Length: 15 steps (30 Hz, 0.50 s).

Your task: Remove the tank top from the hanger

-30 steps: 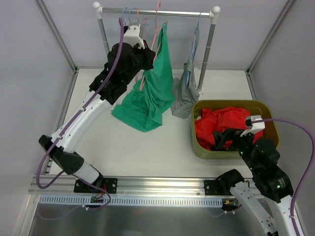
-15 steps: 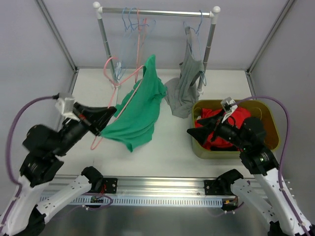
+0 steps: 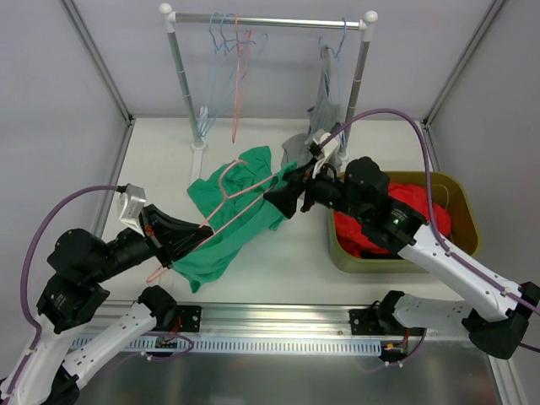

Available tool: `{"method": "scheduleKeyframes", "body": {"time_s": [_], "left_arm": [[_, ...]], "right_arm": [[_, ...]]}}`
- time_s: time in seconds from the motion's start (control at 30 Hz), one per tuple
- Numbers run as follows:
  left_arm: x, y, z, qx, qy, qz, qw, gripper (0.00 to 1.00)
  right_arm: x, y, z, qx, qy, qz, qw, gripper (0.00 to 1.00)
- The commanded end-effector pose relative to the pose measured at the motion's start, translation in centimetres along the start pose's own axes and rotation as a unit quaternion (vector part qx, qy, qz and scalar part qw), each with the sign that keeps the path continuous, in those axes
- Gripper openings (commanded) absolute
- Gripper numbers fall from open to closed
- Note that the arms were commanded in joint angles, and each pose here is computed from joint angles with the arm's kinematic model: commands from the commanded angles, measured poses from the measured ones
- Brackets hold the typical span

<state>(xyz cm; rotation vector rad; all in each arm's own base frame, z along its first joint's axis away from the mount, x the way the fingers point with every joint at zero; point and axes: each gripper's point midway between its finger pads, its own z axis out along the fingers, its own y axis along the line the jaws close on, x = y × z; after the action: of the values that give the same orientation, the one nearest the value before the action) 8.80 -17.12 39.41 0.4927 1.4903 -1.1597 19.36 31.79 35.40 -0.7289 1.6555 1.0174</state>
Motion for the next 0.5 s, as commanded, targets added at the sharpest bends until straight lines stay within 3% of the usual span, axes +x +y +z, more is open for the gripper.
{"method": "scheduleKeyframes", "body": {"time_s": [0.0, 0.17, 0.27, 0.3, 0.47], "left_arm": [[-0.4, -2.6, 0.1, 0.065, 0.008, -0.020, 0.998, 0.00], [-0.3, -2.8, -0.1, 0.069, 0.010, -0.024, 0.997, 0.00], [-0.2, -2.8, 0.0, 0.070, 0.012, -0.025, 0.997, 0.00], [-0.2, -2.7, 0.0, 0.068, 0.013, -0.024, 0.997, 0.00], [-0.3, -1.8, 0.2, 0.045, 0.002, -0.017, 0.999, 0.00]], "right_arm": [[-4.2, -4.8, -0.2, 0.148, -0.066, -0.022, 0.987, 0.77], [-3.4, -6.4, 0.1, 0.197, -0.059, -0.023, 0.978, 0.63], [-3.6, -6.6, 0.1, 0.203, -0.061, -0.027, 0.977, 0.44], [-3.7, -6.6, 0.0, 0.204, -0.062, -0.028, 0.977, 0.32], [-3.6, -6.4, -0.6, 0.200, -0.064, -0.031, 0.977, 0.13]]}}
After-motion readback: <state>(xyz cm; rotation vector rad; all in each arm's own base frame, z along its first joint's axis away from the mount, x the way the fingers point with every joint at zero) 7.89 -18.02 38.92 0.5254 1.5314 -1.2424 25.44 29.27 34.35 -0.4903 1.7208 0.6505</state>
